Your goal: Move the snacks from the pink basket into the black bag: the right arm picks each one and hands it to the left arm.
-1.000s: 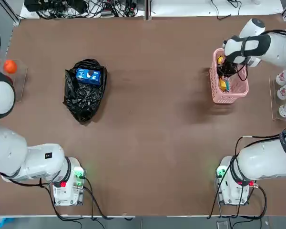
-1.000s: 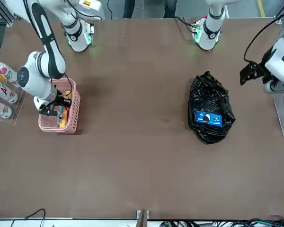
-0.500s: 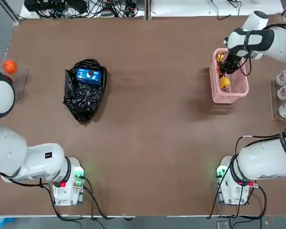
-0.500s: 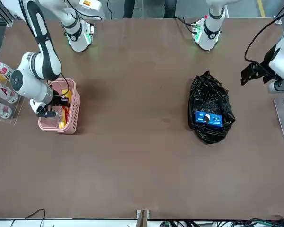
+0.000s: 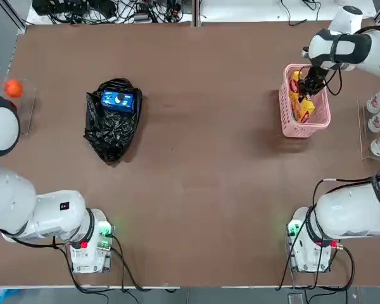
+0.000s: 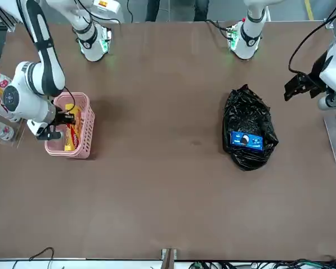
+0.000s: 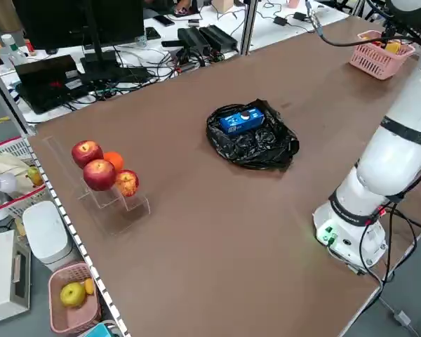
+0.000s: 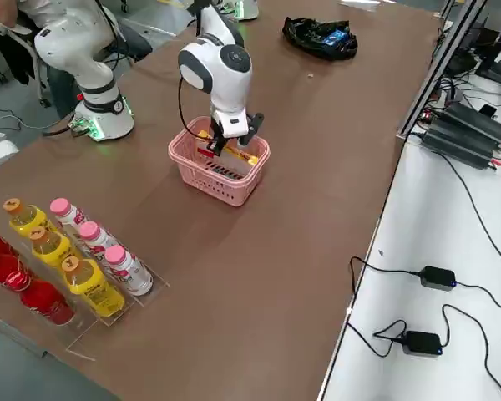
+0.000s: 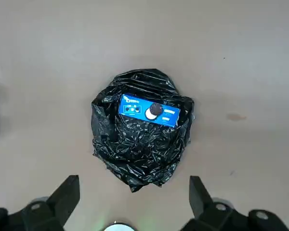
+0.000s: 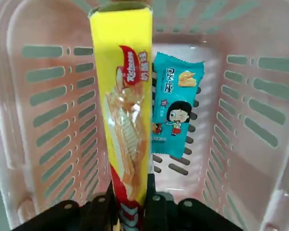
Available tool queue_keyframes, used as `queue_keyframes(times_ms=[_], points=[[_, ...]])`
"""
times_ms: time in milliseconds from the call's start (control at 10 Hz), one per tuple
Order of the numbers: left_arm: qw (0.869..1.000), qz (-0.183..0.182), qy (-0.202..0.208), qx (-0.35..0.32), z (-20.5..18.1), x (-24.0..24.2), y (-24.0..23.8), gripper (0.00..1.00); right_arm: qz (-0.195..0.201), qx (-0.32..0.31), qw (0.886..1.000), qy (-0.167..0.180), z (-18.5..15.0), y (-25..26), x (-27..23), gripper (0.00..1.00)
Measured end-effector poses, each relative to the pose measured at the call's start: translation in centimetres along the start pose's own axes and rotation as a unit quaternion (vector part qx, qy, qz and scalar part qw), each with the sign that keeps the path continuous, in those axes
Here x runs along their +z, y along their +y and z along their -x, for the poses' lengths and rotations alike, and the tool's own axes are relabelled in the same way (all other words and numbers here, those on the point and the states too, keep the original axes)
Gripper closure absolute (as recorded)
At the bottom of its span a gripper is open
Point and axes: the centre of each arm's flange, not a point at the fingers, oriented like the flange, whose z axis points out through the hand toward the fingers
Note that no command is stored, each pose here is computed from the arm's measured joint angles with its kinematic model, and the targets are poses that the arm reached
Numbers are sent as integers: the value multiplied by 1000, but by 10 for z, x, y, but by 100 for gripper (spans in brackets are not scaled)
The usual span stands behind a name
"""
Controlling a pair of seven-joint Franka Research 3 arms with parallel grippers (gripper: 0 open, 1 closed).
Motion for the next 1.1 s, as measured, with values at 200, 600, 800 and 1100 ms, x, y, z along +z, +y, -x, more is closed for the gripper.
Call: queue_keyframes(times_ms=[200,600,800,1100], points=[[1000,0,0,0,0,0,0,0,-1,-3,1000,-3,1,3,0,77],[1000,0,0,-6,-1,0,-4,0,0,-11,1000,-20,5,5,4,77],[1000,0,0,-12,-2,0,-10,0,-3,-8,999,-36,9,9,6,77],[1000,0,0,-14,-2,0,-12,0,-5,-8,999,-44,10,9,4,77]])
